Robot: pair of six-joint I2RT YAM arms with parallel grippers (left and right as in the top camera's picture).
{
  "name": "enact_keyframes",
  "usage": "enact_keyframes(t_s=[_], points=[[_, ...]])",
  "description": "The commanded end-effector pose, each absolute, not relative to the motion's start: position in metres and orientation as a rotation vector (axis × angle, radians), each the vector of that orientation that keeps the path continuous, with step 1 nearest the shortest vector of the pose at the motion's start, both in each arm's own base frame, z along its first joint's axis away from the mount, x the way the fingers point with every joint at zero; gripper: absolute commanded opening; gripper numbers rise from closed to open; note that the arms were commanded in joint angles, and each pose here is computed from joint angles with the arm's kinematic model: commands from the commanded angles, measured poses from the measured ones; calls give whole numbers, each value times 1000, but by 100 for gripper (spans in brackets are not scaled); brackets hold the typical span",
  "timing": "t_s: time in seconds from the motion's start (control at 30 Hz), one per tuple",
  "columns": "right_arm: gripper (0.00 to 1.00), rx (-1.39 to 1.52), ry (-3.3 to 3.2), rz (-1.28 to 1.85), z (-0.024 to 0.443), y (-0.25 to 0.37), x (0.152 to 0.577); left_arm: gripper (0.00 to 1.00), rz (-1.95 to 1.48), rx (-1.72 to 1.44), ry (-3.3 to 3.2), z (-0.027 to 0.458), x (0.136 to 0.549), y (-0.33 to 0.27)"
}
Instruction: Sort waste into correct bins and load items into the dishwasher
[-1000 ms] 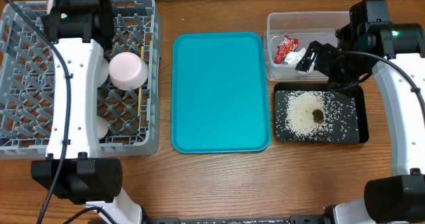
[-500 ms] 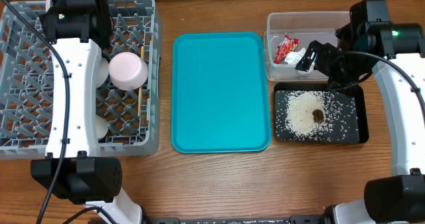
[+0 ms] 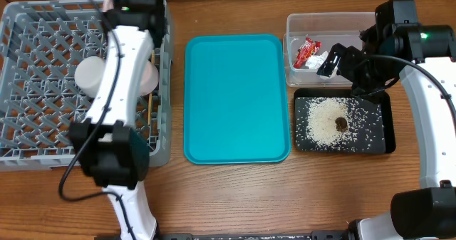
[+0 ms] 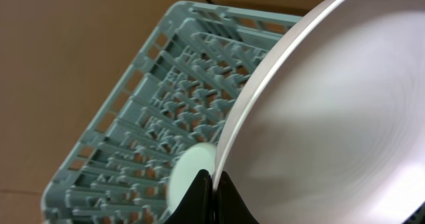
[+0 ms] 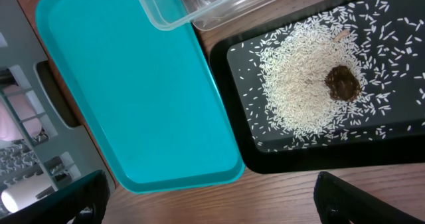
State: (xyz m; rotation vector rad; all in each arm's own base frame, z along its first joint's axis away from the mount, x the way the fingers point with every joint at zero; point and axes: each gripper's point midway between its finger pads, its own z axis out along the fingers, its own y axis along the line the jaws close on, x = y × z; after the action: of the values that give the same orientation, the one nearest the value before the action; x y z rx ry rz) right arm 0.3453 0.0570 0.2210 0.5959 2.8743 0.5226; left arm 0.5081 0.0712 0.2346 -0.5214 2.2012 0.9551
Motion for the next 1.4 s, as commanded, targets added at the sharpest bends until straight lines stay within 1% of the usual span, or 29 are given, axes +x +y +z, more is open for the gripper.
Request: enact_keyframes(t_s=[0.0,0.17,0.2,0.23,0.27,0.3,0.33,0.43,0.5,0.6,0.67,0.7,0.73,0.83,0.93,1.03,1.1,1.17,1.2,1.37], points=[[100,568,2819,546,239,59,345,4,1039,-494,2166,231,514,68],[100,573,2819,547,239,59,345,4,1021,-491,2170,225,518,64],[100,574,2820,547,239,59,345,7,1021,-488,2171,225,518,63],[100,573,2821,547,239,59,344,12,1022,-484,2174,224,517,62],[100,573,2821,547,239,59,344,23,1024,-479,2177,224,517,61],[100,573,2821,547,239,59,344,36,1029,-471,2184,223,516,59],[100,574,2821,547,239,59,344,45,1032,-464,2189,223,515,58],[100,573,2821,547,239,59,344,59,1031,-451,2191,231,511,53],[100,573,2821,547,239,59,344,65,1007,-450,2187,242,508,50],[100,574,2821,546,239,59,344,68,936,-451,2183,270,497,45],[100,574,2821,546,239,59,344,80,843,-461,2174,295,486,40],[100,573,2821,546,239,59,344,97,777,-462,2169,309,480,37],[100,573,2821,546,239,59,344,100,718,-457,2169,320,474,33],[100,571,2816,547,240,59,345,100,532,-429,2172,352,450,21],[100,554,2799,549,243,59,348,100,363,-373,2204,373,419,6],[100,468,2731,549,262,59,352,100,266,-327,2221,392,383,0],[100,401,2637,552,291,59,352,98,251,-325,2217,406,353,5],[100,334,2523,555,326,59,348,100,246,-326,2223,414,321,10],[100,294,2433,557,353,59,341,100,218,-329,2236,418,297,12],[100,216,2199,564,419,58,304,100,85,-341,2248,425,232,9]])
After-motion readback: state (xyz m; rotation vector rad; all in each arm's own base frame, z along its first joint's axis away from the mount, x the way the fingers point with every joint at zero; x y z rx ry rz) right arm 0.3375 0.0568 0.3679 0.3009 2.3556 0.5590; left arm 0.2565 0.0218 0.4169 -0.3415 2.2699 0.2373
